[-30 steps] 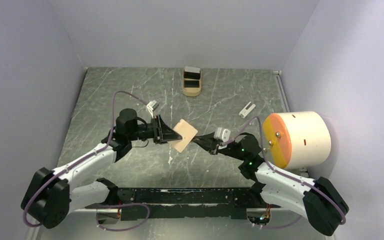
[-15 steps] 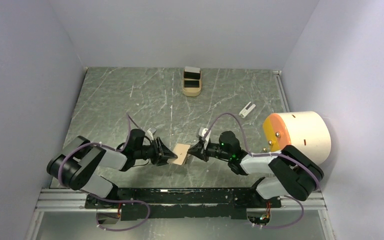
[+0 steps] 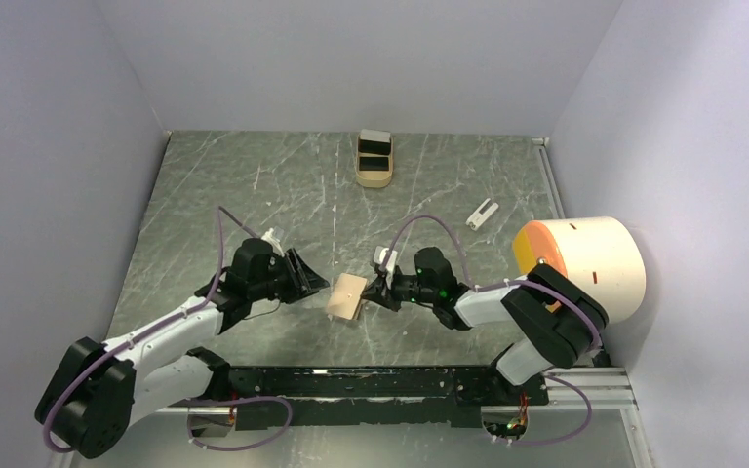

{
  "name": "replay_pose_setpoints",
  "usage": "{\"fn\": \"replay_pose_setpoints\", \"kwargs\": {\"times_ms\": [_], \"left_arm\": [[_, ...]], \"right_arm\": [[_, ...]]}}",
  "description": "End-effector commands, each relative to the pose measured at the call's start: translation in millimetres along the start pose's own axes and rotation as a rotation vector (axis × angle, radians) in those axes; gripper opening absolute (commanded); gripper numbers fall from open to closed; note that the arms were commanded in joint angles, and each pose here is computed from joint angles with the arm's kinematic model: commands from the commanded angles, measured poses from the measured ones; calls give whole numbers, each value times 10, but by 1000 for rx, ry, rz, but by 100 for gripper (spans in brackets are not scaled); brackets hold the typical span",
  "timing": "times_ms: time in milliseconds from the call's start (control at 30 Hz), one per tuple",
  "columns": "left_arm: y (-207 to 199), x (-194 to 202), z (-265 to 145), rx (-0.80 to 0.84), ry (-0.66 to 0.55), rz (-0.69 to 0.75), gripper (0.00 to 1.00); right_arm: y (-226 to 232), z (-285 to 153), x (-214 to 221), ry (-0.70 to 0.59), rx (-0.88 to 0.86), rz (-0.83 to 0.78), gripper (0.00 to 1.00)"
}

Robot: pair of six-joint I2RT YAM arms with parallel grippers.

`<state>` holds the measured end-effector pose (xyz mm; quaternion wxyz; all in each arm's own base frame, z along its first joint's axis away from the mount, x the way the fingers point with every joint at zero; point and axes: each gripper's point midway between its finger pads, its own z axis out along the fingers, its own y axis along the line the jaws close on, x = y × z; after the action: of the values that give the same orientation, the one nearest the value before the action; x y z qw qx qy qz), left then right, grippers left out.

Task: Put the credit cards into the card holder
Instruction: Turn over the card holder at the center of the board.

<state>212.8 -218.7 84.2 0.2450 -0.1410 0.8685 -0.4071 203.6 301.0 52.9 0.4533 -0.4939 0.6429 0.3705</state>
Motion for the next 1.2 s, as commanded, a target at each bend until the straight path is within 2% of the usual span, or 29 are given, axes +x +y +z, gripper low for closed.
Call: {"fn": "replay_pose_setpoints", "kwargs": {"times_ms": [0,133,300,533,667,767,900,1033,1167], "left_arm": [[191,45,-15,-97,19,42,44],[209,168,99,-64,91,46,36],[17,256,261,83,171,93,28],[-127,163,412,98,201,146,21],[133,218,531,7,225,144,20],[282,268,605,-31,242,133,19],[409,258,666,-81,237,138,20],[492,204,676,-130,204,138,21],[561,186,647,-157,170,117,20]], "right_arm": [[-47,57,-68,-3,-14,-40,0],[-32,49,-56,3,-22,-49,0],[-70,32,-83,21,-12,-84,0],[-88,65,-98,35,-27,-108,2],[-120,82,-118,46,-21,-97,5],[-184,78,-184,39,40,6,16],[-315,-65,-334,-70,219,230,38],[-584,-182,-289,5,440,541,41],[-532,-224,-263,90,445,823,42]]}}
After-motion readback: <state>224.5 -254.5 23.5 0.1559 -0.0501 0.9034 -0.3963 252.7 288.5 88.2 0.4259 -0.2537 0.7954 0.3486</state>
